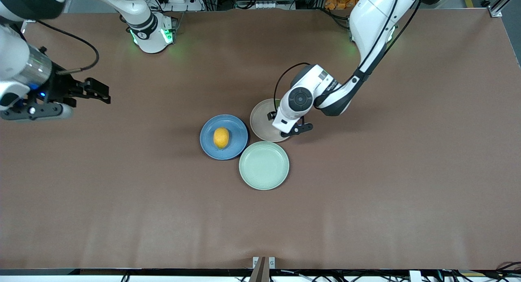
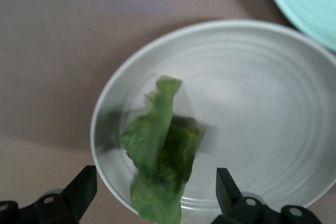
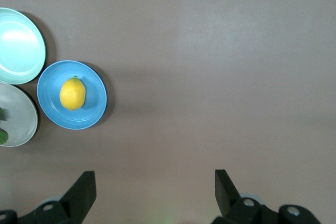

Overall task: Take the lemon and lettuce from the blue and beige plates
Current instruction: 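Grasp the lettuce with the left gripper while the right gripper reaches the lemon, then lift the lettuce with the left gripper while the right gripper grasps the lemon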

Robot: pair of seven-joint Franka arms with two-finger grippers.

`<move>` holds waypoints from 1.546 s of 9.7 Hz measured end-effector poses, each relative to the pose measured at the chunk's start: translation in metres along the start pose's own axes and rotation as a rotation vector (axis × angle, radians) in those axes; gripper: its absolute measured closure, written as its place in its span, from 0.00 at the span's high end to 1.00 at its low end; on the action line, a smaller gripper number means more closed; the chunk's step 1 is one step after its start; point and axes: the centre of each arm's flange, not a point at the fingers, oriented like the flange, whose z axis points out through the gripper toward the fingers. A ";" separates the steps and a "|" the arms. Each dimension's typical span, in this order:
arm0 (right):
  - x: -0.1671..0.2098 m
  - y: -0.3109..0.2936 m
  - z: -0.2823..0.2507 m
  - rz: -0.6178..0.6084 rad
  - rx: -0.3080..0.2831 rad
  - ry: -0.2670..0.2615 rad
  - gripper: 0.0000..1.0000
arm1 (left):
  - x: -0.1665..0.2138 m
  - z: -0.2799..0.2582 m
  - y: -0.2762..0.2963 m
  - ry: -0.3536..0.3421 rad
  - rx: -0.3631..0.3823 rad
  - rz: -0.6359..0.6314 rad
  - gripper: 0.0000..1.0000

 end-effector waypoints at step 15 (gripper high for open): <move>0.072 -0.161 0.211 -0.003 -0.029 -0.030 1.00 | 0.017 -0.042 0.017 0.036 0.029 0.007 0.04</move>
